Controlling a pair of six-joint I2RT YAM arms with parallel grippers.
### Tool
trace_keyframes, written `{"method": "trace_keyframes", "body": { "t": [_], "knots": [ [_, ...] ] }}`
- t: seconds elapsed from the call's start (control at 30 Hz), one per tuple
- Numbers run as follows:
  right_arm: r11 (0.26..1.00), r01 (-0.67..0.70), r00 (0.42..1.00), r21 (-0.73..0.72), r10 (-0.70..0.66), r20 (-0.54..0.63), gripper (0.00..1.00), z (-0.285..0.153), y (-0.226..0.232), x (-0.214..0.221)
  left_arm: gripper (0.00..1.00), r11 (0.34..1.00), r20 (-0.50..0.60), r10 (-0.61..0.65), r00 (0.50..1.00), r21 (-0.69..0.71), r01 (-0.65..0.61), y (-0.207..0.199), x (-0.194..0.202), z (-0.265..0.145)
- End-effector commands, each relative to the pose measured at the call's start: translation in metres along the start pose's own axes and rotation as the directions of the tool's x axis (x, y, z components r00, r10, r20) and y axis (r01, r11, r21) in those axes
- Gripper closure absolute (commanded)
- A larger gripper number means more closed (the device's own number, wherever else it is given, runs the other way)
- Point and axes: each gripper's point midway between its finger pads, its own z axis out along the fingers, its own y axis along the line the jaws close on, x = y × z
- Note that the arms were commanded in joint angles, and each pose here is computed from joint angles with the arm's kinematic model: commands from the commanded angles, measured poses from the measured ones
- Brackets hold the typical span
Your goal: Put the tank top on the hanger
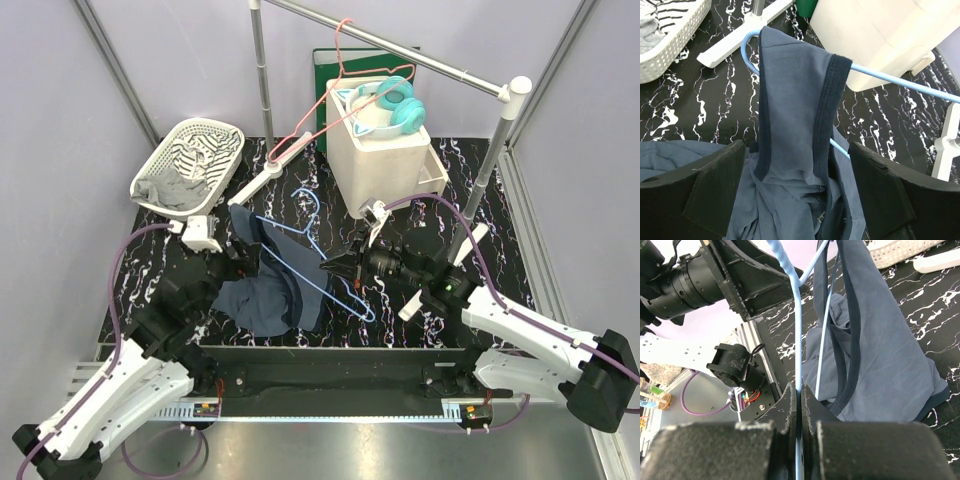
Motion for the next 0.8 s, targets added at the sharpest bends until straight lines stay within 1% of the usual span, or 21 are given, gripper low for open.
{"method": "trace_keyframes", "body": {
  "t": [0.0, 0.07, 0.1, 0.17, 0.2, 0.53, 0.6, 0.63, 0.67, 0.73, 0.77],
  "knots": [
    [0.999, 0.014, 0.999, -0.041, -0.012, 0.049, 1.00, -0.001, 0.011, -0.013, 0.16, 1.000, 0.089, -0.026, 0.996, 0.015, 0.025, -0.010, -0.024, 0.009],
    [0.999, 0.011, 0.999, -0.050, -0.009, 0.047, 1.00, -0.001, 0.013, -0.012, 0.16, 1.000, 0.092, -0.009, 0.996, 0.016, 0.008, -0.011, -0.024, 0.012],
    [0.999, 0.013, 0.999, -0.053, -0.010, 0.049, 1.00, -0.001, 0.014, -0.013, 0.21, 1.000, 0.103, -0.010, 0.995, 0.017, 0.008, -0.012, -0.027, 0.013],
    [0.998, 0.009, 0.999, -0.058, -0.006, 0.048, 1.00, -0.001, 0.015, -0.012, 0.25, 1.000, 0.102, -0.001, 0.995, 0.011, 0.000, -0.011, -0.026, 0.016],
    [0.998, 0.008, 0.999, -0.059, -0.006, 0.046, 1.00, -0.001, 0.014, -0.012, 0.30, 1.000, 0.107, -0.001, 0.994, 0.013, -0.001, -0.012, -0.027, 0.017],
    [0.995, 0.001, 0.999, -0.104, 0.005, 0.053, 1.00, -0.005, 0.025, -0.014, 0.33, 0.999, 0.095, 0.020, 0.995, -0.027, -0.018, -0.008, -0.024, 0.026],
    [0.994, 0.000, 0.998, -0.107, 0.006, 0.057, 1.00, -0.006, 0.025, -0.014, 0.37, 1.000, 0.097, 0.021, 0.995, -0.020, -0.019, -0.010, -0.025, 0.027],
    [0.994, 0.001, 0.998, -0.107, 0.005, 0.060, 1.00, -0.006, 0.025, -0.014, 0.41, 1.000, 0.094, 0.023, 0.995, -0.014, -0.021, -0.011, -0.023, 0.029],
    [0.994, 0.001, 0.998, -0.107, 0.006, 0.063, 1.00, -0.007, 0.026, -0.015, 0.51, 1.000, 0.099, 0.018, 0.995, 0.006, -0.018, -0.015, -0.024, 0.029],
    [0.995, -0.001, 0.998, -0.103, 0.007, 0.062, 1.00, -0.007, 0.025, -0.014, 0.63, 1.000, 0.097, 0.014, 0.995, 0.010, -0.015, -0.016, -0.024, 0.029],
    [0.995, -0.002, 0.998, -0.097, 0.008, 0.062, 1.00, -0.007, 0.024, -0.014, 0.74, 1.000, 0.093, 0.013, 0.996, 0.014, -0.014, -0.017, -0.023, 0.029]
  ]
}}
